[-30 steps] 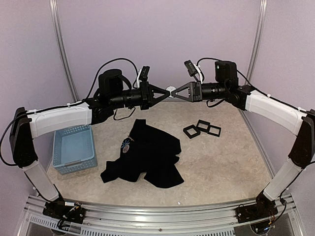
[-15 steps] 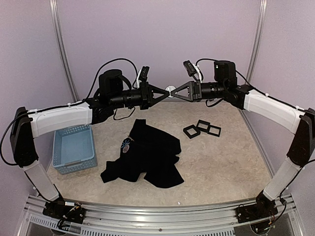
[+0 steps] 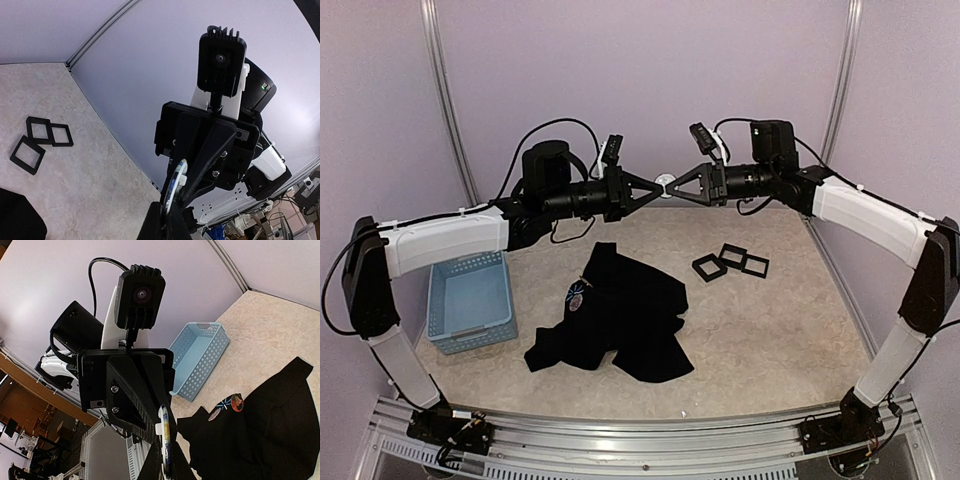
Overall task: Remove the brooch from the garment
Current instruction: Close the brooch at the center of the board.
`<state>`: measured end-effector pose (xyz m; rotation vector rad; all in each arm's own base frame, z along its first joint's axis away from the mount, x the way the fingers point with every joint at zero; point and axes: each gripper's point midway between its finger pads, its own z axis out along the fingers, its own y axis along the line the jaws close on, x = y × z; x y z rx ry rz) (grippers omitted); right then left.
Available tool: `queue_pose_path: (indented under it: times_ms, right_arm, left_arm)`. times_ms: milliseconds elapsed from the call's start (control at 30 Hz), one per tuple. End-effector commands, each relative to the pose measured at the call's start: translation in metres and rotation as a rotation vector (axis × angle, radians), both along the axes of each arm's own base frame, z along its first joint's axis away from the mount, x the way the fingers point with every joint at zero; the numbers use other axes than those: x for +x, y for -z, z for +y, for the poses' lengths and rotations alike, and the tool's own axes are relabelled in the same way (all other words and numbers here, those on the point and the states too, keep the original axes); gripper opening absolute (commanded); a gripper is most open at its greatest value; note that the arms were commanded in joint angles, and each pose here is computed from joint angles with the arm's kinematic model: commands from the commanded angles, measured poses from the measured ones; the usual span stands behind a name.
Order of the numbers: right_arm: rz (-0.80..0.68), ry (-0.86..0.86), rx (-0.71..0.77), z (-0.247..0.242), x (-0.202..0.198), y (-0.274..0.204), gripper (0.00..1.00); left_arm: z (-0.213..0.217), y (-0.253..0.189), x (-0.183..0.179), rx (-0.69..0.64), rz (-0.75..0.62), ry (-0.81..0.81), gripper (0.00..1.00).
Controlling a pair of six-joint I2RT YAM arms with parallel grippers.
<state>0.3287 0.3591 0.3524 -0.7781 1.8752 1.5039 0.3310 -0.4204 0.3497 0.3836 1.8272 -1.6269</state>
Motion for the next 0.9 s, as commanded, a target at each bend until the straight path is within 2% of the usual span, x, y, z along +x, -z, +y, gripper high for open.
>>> queue_pose_path:
  times_ms: [0,600,867]
  right_arm:
    - [0.036,0.103,-0.091,0.001,0.023,0.034,0.01]
    - [0.086,0.302,-0.142,-0.028,0.049,0.051,0.00]
    - [0.079,0.337,-0.138,-0.036,0.051,0.050,0.00]
  left_arm:
    - [-0.014,-0.016,-0.019,-0.029,-0.031,0.087,0.00]
    - [-0.012,-0.013,-0.017,-0.025,-0.020,0.069,0.00]
    - [-0.005,-0.006,-0.012,-0.021,0.010,0.024,0.00]
